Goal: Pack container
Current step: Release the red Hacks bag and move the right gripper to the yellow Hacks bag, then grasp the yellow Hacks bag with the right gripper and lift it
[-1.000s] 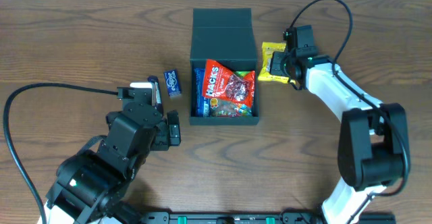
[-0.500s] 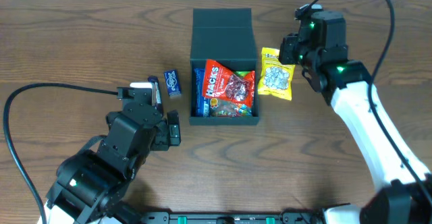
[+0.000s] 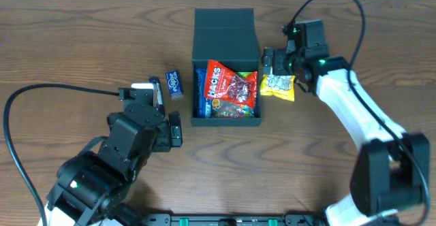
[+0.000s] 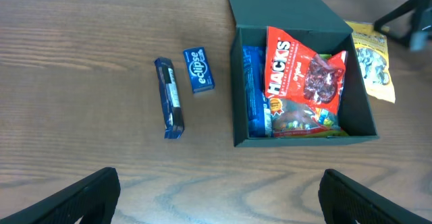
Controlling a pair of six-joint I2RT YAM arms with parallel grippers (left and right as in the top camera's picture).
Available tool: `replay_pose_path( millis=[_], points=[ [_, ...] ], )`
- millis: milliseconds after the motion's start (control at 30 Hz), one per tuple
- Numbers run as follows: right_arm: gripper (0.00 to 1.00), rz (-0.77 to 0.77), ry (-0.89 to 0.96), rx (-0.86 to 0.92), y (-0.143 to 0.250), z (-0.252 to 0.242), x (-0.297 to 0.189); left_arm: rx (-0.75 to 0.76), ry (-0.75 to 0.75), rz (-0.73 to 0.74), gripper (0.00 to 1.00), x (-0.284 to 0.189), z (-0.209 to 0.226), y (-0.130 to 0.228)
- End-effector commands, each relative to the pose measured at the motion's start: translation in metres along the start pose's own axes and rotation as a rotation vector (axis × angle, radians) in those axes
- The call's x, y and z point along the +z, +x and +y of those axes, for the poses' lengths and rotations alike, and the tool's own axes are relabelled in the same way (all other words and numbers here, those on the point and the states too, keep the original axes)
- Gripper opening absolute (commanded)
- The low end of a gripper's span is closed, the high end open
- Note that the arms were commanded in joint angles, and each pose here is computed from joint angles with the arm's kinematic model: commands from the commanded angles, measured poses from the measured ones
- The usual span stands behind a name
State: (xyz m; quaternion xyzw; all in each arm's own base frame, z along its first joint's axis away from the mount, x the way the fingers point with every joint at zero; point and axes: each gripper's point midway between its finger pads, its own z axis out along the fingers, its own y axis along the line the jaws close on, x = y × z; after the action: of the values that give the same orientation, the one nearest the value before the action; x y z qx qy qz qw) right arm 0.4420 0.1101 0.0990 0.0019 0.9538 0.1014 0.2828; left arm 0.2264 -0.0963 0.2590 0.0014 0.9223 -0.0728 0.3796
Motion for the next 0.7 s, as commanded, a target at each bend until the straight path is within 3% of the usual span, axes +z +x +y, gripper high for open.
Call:
replay_pose_path(
  millis=[0,233,467,500,667],
  points=[
    [0.99,0.054,0.048,0.092,0.015,-0.017,0.022,0.004,-0.001,-0.004,0.95,-0.001,0.001,-0.001],
    [0.99,0.12,0.066,0.112,0.038,-0.028,0.066,0.004,-0.001,-0.004,0.95,-0.001,0.001,-0.001],
    [0.99,0.161,0.088,0.123,0.052,-0.037,0.08,0.004,-0.001,-0.004,0.95,-0.001,0.001,-0.001],
    [0.95,0.164,0.094,0.125,0.053,-0.04,0.082,0.004,-0.001,-0.004,0.95,-0.001,0.001,-0.001],
    [0.5,0.172,0.104,0.132,0.055,-0.045,0.083,0.004,-0.001,-0.004,0.95,-0.001,0.001,-0.001]
  ],
)
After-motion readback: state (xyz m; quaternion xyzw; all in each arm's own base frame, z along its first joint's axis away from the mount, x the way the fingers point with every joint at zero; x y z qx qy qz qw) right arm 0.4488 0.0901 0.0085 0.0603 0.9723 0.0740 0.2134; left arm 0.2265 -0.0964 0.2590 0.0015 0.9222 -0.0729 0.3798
